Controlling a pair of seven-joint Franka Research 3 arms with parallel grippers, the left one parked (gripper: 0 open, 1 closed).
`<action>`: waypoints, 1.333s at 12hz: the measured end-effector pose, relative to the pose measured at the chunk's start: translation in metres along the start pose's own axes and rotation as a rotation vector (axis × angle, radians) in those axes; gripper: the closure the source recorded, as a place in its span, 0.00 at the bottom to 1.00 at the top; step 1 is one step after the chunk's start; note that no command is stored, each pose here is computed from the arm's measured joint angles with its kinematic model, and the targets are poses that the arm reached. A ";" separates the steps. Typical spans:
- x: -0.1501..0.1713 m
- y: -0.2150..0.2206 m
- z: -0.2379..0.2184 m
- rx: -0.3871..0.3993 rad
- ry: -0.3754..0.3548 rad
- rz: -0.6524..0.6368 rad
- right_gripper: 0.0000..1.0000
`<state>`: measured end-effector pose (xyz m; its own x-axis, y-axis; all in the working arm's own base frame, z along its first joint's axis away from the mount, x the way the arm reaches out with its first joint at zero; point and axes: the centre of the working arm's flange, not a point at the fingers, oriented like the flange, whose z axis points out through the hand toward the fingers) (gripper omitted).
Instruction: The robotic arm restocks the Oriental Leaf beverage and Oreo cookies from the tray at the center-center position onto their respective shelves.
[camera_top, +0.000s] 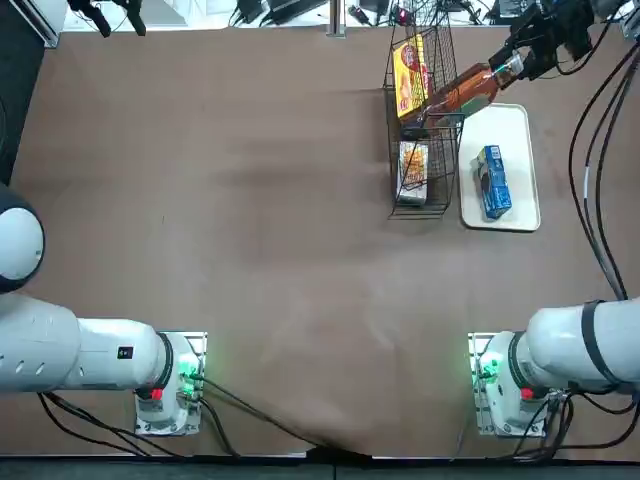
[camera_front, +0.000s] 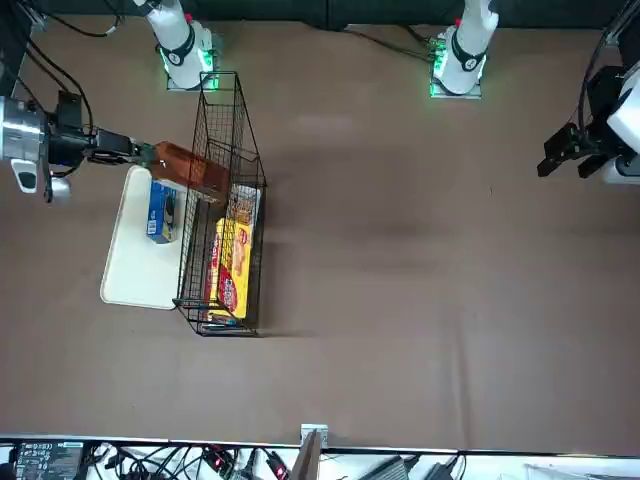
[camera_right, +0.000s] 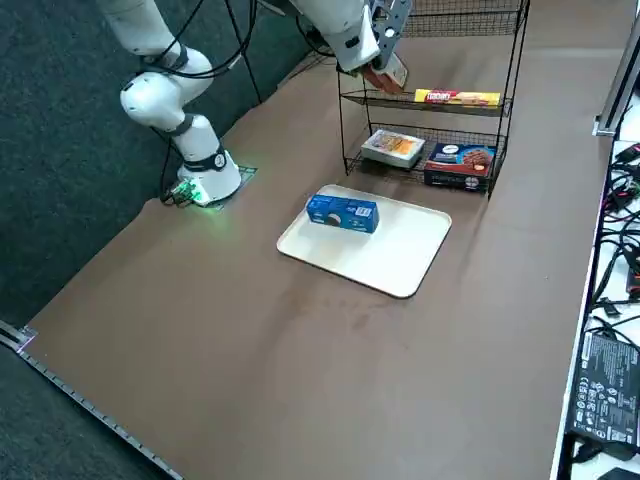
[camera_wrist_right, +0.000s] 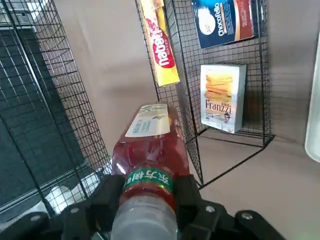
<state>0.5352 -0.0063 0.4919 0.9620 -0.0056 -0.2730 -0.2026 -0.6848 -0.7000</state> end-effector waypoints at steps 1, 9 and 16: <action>-0.001 -0.005 0.005 -0.005 -0.002 0.009 0.41; 0.006 -0.012 0.051 -0.039 0.013 0.055 0.41; 0.005 -0.013 0.066 -0.052 0.043 0.064 0.41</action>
<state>0.5311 0.0505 0.4561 0.9546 -0.0806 -0.2867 -0.2549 -0.7190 -0.6465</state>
